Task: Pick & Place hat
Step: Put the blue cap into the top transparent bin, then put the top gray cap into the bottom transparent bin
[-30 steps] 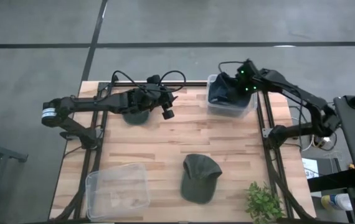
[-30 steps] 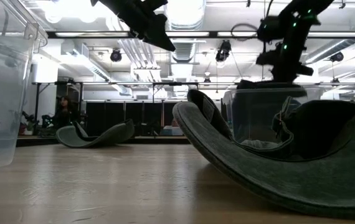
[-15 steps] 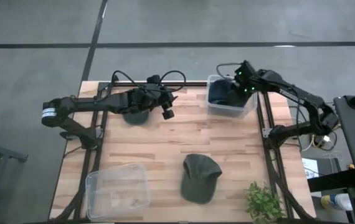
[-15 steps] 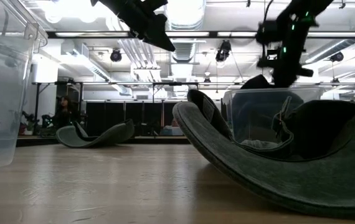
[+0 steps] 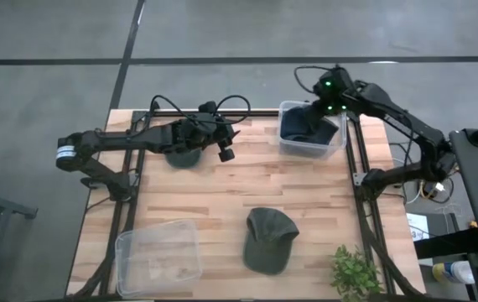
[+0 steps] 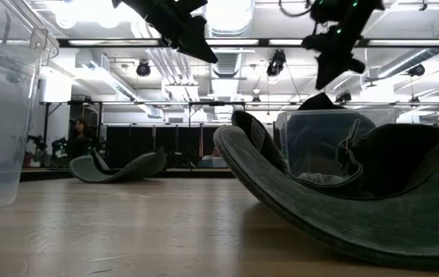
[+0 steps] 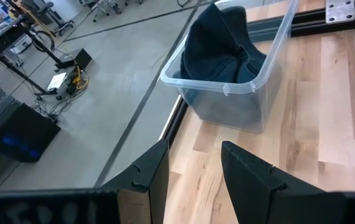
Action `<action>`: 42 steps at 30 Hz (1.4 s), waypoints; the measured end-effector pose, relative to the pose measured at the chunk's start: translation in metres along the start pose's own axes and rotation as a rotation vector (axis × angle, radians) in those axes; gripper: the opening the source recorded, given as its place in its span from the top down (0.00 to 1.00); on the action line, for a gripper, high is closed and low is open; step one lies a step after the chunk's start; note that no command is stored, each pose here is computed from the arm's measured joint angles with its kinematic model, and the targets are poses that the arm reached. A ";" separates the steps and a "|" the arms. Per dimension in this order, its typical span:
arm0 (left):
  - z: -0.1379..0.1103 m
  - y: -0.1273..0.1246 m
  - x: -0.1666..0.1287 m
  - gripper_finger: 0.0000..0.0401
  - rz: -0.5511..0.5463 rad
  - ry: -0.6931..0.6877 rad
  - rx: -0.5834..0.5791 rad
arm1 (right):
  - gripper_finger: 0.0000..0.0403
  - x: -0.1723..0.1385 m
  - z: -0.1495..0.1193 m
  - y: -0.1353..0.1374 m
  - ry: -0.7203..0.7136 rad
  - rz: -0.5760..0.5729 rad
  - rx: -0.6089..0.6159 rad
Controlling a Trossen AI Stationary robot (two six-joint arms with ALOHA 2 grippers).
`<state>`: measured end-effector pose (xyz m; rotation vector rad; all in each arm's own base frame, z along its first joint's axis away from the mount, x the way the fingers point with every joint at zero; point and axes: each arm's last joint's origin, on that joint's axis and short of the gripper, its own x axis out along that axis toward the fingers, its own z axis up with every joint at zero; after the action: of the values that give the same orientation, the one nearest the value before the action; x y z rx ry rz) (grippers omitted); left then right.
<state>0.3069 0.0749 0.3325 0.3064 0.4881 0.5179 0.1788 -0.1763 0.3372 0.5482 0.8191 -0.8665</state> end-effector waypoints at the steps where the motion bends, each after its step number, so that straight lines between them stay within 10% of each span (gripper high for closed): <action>1: 0.000 0.000 0.000 0.65 0.000 0.000 -0.002 | 0.98 0.007 0.001 0.002 0.022 0.000 -0.009; 31: -0.001 -0.001 0.000 0.65 -0.009 0.005 -0.012 | 0.98 0.132 -0.001 0.006 0.318 -0.170 -0.171; 42: -0.011 -0.006 0.003 0.65 -0.018 0.039 0.001 | 0.98 0.064 0.010 0.010 0.121 -0.110 -0.159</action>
<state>0.3056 0.0733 0.3202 0.2934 0.5284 0.5063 0.2163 -0.2064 0.2924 0.4215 1.0266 -0.8661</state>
